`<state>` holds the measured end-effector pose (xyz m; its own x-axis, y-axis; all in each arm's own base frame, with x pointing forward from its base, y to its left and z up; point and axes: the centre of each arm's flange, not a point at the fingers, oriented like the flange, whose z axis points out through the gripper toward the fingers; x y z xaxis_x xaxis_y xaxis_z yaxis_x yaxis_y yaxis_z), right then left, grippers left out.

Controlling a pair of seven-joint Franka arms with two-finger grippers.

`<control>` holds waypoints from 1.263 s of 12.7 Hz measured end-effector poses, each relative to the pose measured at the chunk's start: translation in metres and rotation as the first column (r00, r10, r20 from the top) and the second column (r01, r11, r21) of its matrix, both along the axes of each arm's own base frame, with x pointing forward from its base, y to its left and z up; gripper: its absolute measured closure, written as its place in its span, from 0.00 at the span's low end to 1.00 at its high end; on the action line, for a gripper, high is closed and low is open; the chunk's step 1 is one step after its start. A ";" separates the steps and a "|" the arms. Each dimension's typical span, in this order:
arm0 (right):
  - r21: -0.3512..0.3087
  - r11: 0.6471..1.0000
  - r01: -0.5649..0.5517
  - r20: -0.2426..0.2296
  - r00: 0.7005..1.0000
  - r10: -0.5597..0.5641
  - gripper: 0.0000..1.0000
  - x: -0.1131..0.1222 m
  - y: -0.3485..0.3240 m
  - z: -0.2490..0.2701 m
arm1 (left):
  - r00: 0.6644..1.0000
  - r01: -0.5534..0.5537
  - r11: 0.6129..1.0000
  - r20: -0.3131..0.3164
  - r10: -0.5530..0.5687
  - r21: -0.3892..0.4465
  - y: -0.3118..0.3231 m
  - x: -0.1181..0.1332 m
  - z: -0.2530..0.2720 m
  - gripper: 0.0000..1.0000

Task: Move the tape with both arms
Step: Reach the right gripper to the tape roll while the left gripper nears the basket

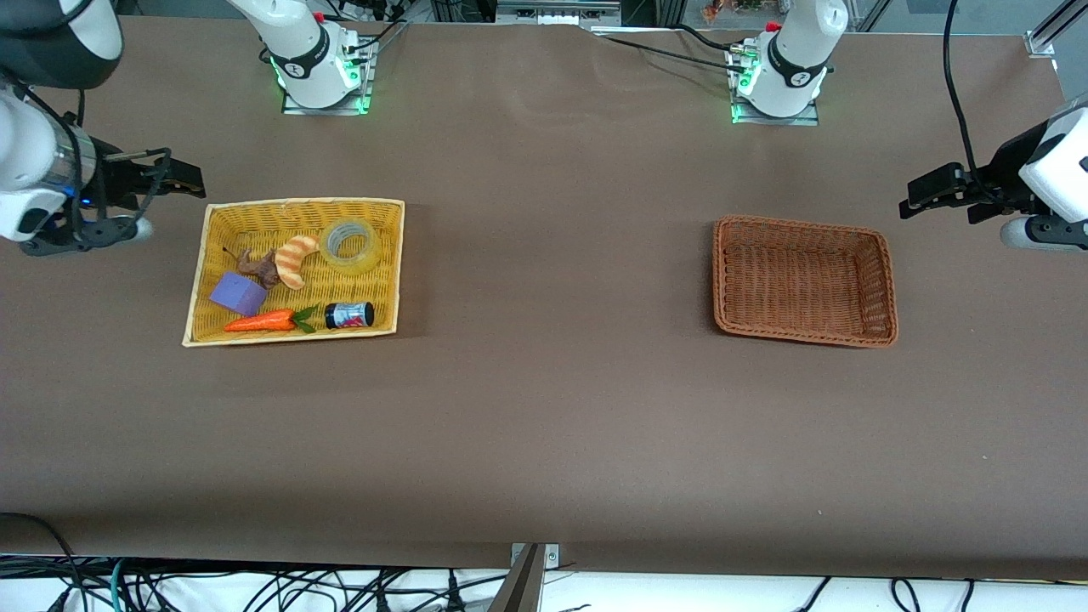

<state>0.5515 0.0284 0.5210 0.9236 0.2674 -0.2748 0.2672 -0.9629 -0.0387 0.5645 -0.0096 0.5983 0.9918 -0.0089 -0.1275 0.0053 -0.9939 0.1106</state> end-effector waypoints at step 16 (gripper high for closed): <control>0.078 0.944 -0.321 0.158 0.939 0.306 0.05 -0.070 0.084 -0.312 | 0.995 -0.018 0.999 -0.093 0.020 0.029 0.001 0.074 -0.160 0.00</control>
